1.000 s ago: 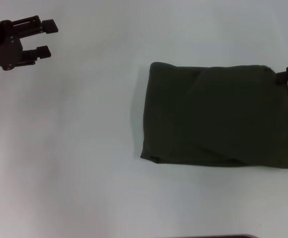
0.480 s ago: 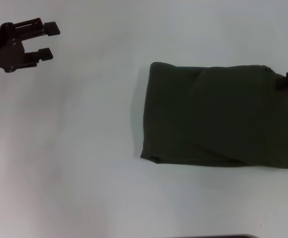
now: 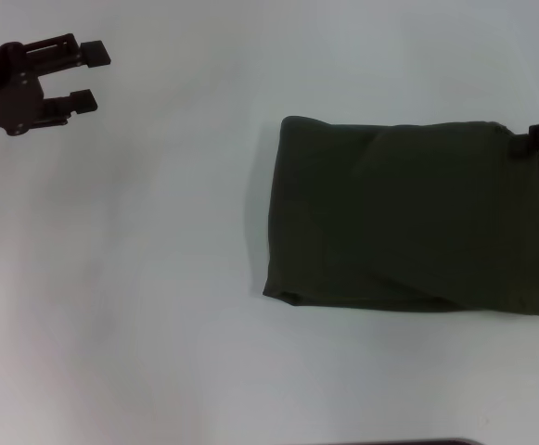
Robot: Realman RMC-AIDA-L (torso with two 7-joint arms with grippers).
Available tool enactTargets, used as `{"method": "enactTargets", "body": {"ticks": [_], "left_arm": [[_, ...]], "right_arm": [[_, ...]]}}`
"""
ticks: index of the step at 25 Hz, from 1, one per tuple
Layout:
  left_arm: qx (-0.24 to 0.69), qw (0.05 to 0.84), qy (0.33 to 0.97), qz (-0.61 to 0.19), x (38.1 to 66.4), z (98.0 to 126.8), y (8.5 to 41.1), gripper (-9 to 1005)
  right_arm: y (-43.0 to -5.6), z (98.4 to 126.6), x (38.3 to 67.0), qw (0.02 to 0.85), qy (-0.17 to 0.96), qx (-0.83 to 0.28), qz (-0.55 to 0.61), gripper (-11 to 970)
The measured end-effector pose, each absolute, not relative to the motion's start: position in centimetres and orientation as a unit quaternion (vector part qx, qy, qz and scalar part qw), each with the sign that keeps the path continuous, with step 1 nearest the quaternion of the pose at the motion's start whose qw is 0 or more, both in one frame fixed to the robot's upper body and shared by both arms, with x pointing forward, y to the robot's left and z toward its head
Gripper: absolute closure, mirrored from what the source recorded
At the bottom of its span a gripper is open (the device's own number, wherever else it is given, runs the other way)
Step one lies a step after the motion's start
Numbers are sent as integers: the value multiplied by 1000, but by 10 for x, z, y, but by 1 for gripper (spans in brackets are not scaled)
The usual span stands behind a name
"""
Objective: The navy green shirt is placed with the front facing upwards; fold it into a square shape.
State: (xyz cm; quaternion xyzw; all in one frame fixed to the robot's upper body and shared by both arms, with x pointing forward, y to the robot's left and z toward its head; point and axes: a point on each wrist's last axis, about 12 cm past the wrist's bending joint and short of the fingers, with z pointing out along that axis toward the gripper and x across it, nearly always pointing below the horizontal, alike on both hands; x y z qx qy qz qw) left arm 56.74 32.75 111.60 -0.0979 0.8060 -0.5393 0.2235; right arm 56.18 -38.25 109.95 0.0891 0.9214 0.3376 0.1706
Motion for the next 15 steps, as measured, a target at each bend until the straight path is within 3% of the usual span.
{"method": "enactTargets", "body": {"ticks": [9, 15], "left_arm": [[-99, 223, 805, -541, 567, 1115, 327, 171], [-96, 223, 805, -541, 569, 1117, 326, 171]], "right_arm": [[-383, 1100, 563, 174, 920, 91, 340, 403], [-382, 1098, 562, 168, 923, 87, 334, 622]]}}
